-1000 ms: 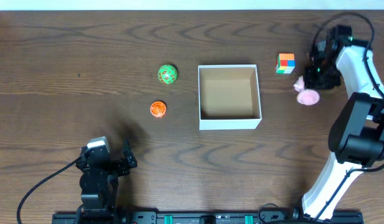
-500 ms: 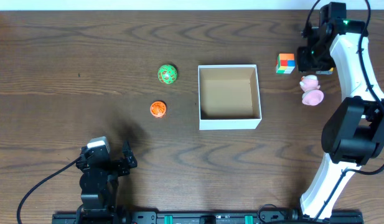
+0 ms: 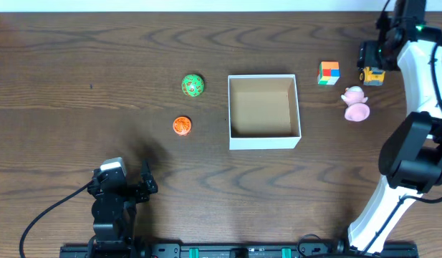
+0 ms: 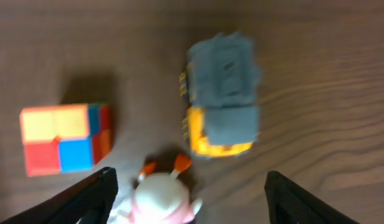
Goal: Pack container
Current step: 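Lift the right gripper and move it to the yellow toy truck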
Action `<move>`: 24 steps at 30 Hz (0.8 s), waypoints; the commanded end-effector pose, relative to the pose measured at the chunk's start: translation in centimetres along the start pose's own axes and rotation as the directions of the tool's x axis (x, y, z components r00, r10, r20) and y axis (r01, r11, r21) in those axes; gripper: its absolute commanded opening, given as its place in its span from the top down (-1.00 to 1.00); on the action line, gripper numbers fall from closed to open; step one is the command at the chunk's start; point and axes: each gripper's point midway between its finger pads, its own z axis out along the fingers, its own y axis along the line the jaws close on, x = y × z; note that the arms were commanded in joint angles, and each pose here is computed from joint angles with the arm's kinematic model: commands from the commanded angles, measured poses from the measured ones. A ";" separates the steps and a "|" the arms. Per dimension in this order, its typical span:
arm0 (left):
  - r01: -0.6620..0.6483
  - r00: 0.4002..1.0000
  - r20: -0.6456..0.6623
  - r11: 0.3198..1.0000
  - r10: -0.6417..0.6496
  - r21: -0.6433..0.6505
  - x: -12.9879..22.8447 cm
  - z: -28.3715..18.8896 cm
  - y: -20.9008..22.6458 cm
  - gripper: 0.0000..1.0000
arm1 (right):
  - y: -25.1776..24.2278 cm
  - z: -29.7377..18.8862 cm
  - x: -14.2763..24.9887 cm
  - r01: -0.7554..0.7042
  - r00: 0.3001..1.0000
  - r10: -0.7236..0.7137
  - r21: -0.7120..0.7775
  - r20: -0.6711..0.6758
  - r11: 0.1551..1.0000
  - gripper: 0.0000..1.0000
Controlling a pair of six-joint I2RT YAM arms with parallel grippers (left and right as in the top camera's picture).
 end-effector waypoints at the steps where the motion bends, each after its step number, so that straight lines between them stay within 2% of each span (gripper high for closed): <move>1: 0.005 1.000 -0.012 1.000 -0.005 -0.008 0.7 0.3 0.2 -0.96 | -1.2 -0.5 -1.3 -0.018 0.999 0.017 0.020 0.047 1.000 -0.61; 9: 0.005 1.000 -0.012 1.000 -0.005 -0.007 0.7 0.3 0.2 -0.96 | -0.4 -0.6 -1.9 0.019 0.998 -0.020 0.010 0.068 1.000 -0.69; 15: 0.005 1.000 -0.012 1.000 -0.005 -0.008 0.7 0.3 0.2 -0.96 | 0.3 -0.9 -4.6 0.022 0.984 -0.020 -0.010 0.179 1.000 -0.75; 21: 0.005 1.000 -0.012 1.000 -0.005 -0.008 0.7 0.3 0.2 -0.96 | 0.6 1.0 -5.6 0.024 0.976 -0.016 -0.034 0.215 0.999 -0.97; 24: 0.005 1.000 -0.012 1.000 -0.005 -0.008 0.7 0.3 0.2 -0.96 | 1.1 2.0 -5.8 0.030 0.975 -0.017 -0.057 0.223 0.998 -0.98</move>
